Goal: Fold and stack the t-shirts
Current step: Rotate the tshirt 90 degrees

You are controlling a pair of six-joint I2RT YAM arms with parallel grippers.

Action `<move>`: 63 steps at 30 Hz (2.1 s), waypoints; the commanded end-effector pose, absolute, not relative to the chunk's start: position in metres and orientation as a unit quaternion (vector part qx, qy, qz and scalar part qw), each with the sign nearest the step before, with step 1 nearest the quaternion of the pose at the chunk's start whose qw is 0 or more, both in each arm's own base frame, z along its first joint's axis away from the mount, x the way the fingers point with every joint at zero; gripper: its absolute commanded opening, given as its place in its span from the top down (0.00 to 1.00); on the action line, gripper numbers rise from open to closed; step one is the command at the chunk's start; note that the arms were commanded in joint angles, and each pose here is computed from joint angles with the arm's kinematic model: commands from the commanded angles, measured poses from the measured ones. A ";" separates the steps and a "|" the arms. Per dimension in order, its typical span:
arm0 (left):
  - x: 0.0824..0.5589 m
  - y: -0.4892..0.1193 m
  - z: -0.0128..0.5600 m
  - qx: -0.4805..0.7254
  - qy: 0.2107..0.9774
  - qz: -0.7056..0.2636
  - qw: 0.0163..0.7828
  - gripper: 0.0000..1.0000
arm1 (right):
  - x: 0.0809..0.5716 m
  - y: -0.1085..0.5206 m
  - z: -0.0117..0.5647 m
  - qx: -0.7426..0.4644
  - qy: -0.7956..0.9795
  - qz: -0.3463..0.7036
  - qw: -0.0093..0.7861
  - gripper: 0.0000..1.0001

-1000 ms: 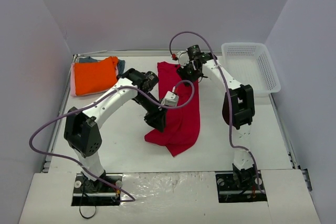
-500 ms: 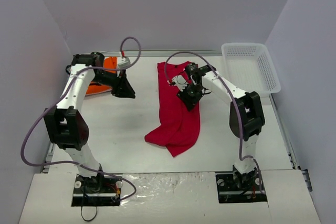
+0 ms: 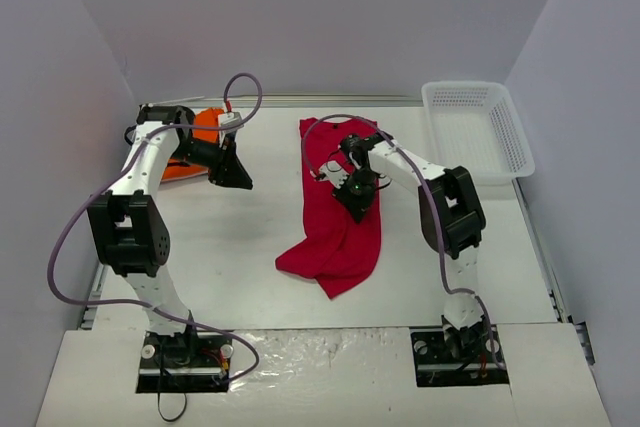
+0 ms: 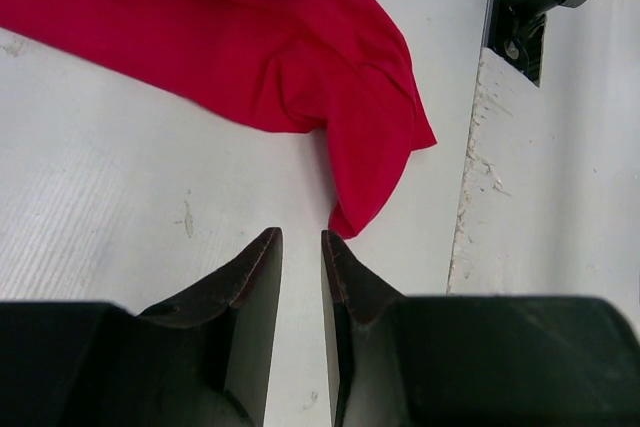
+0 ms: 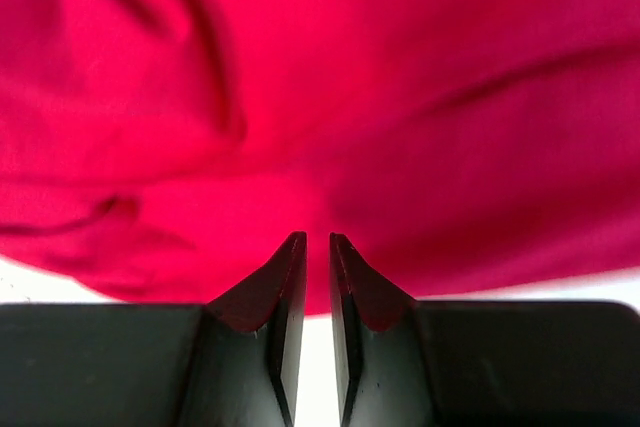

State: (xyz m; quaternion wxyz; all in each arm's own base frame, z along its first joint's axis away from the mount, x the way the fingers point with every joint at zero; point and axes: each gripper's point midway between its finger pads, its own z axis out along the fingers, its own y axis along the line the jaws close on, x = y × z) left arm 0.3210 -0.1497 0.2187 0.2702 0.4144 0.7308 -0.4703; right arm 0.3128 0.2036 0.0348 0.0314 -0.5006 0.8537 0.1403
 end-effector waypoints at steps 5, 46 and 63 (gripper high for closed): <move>0.270 -0.148 0.231 0.356 0.762 -0.501 0.204 0.79 | 0.312 0.226 0.019 -0.518 0.841 0.159 0.001 0.91; 0.280 -0.124 0.216 0.326 0.834 -0.368 0.250 0.78 | 0.475 0.216 -0.019 -0.453 0.881 0.080 0.111 0.93; 0.273 -0.107 0.231 0.299 0.840 -0.317 0.323 0.78 | 0.343 0.203 0.075 -0.474 0.863 0.152 0.087 0.59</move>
